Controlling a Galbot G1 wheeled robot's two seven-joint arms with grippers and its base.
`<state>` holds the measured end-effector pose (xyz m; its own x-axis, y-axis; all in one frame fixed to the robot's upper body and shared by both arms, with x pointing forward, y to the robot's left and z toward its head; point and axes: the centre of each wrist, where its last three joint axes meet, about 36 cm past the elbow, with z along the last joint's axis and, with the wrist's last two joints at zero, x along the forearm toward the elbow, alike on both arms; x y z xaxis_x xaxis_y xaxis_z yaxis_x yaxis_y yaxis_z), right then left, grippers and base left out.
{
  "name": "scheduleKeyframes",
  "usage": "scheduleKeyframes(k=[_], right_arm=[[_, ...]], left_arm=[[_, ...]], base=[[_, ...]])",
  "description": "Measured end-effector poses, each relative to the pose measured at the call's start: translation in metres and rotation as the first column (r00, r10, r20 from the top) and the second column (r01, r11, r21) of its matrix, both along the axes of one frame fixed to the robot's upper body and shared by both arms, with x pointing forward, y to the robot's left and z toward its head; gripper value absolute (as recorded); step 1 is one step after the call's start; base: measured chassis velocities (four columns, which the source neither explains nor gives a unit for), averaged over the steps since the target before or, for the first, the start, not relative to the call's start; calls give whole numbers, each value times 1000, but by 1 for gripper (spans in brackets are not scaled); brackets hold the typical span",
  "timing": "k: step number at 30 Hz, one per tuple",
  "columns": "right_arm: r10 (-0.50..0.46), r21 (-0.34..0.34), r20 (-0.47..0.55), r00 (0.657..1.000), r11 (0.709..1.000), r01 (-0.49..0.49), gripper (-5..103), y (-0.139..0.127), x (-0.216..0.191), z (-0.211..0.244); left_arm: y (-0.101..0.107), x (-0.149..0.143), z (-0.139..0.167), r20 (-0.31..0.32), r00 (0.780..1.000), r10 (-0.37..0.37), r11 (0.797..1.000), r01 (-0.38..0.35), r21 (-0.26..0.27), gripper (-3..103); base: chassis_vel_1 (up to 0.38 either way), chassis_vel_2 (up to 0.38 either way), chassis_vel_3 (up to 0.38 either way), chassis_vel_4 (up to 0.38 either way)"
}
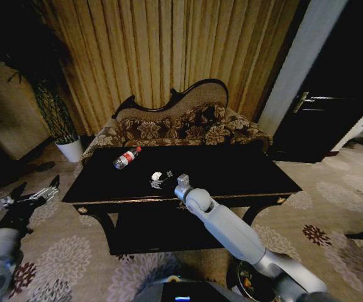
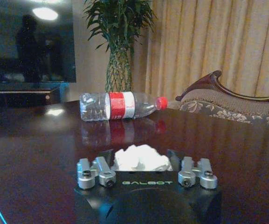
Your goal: Move to the front of the table and place the trash on the table into the trash bin.
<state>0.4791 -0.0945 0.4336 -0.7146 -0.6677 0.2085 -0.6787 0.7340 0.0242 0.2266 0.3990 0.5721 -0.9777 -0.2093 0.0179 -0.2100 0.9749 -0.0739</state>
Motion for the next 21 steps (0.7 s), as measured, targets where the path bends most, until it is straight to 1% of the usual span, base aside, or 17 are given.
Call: scheduleKeyframes(k=[2,7,9,10,11,13,16,18,20,21], right_arm=[[1,2,1,1000,1000,-1,60,0,-1,0],[2,2,-1,1000,1000,-2,54,1,-4,-2],[1,-2,-1,1000,1000,-1,51,0,-5,-4],[1,-3,-1,1000,1000,-1,47,0,-6,-5],[1,-3,-1,1000,1000,-1,47,0,-6,-5],[0,-5,0,1000,1000,0,39,0,-7,-6],[0,-6,0,1000,1000,0,39,0,-7,-7],[-4,-5,1,1000,1000,4,27,-3,-8,-7],[-5,-4,2,1000,1000,5,27,-3,-8,-7],[-7,-1,4,1000,1000,7,16,-4,-9,-6]], left_arm=[[0,1,0,5,1000,3,1000,-3,0,100],[1,1,1,6,1000,4,1000,-4,2,100],[2,0,2,6,1000,7,1000,-7,3,100],[2,0,2,6,1000,8,1000,-8,3,100],[2,0,2,6,1000,8,1000,-8,3,100],[3,0,2,7,1000,12,1000,-12,4,100],[3,0,2,7,1000,12,1000,-12,3,100],[4,0,2,8,1000,12,1000,-12,2,100],[4,0,2,8,1000,12,1000,-12,2,100],[4,0,2,8,1000,11,1000,-11,3,100]], base=[[0,0,0,0],[0,0,0,0],[0,0,0,0],[0,0,0,0],[0,0,0,0],[0,0,0,0],[0,0,0,0],[0,0,0,0],[0,0,0,0],[0,0,0,0]])
